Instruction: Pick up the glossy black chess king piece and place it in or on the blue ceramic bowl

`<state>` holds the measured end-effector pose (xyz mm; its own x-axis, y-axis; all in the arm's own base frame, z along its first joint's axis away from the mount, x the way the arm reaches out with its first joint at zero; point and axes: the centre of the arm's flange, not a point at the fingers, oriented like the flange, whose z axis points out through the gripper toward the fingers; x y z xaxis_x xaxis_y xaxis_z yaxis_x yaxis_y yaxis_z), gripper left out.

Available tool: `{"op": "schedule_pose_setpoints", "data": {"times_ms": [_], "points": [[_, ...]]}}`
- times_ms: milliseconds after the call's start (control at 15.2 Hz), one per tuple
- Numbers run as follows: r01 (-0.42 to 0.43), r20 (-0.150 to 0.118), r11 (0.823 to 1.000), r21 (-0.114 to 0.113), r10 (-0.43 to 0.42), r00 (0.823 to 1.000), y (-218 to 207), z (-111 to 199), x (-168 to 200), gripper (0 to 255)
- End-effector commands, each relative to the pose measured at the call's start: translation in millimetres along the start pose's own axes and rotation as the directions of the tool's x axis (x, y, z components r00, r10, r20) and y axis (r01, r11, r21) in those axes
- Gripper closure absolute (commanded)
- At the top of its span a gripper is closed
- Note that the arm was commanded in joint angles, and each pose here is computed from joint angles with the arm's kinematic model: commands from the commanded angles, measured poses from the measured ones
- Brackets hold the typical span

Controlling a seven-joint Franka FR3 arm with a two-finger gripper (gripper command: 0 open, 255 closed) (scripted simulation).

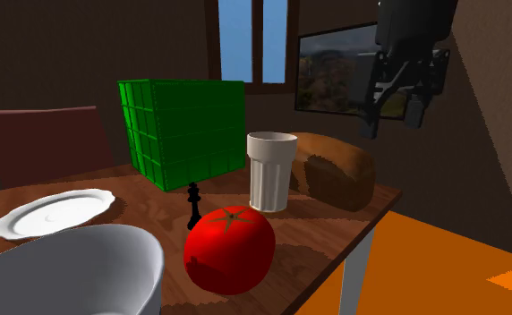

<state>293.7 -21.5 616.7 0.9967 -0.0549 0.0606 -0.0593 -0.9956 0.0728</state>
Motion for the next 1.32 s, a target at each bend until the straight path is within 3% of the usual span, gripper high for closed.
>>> {"op": "schedule_pose_setpoints", "data": {"times_ms": [0,1254], "points": [[0.0,0.0,1.0,0.0,0.0,1.0,0.0,0.0,0.0,0],[-0.097,-0.083,0.99,0.102,0.106,0.991,-170.4,86.8,131.5,0]]}}
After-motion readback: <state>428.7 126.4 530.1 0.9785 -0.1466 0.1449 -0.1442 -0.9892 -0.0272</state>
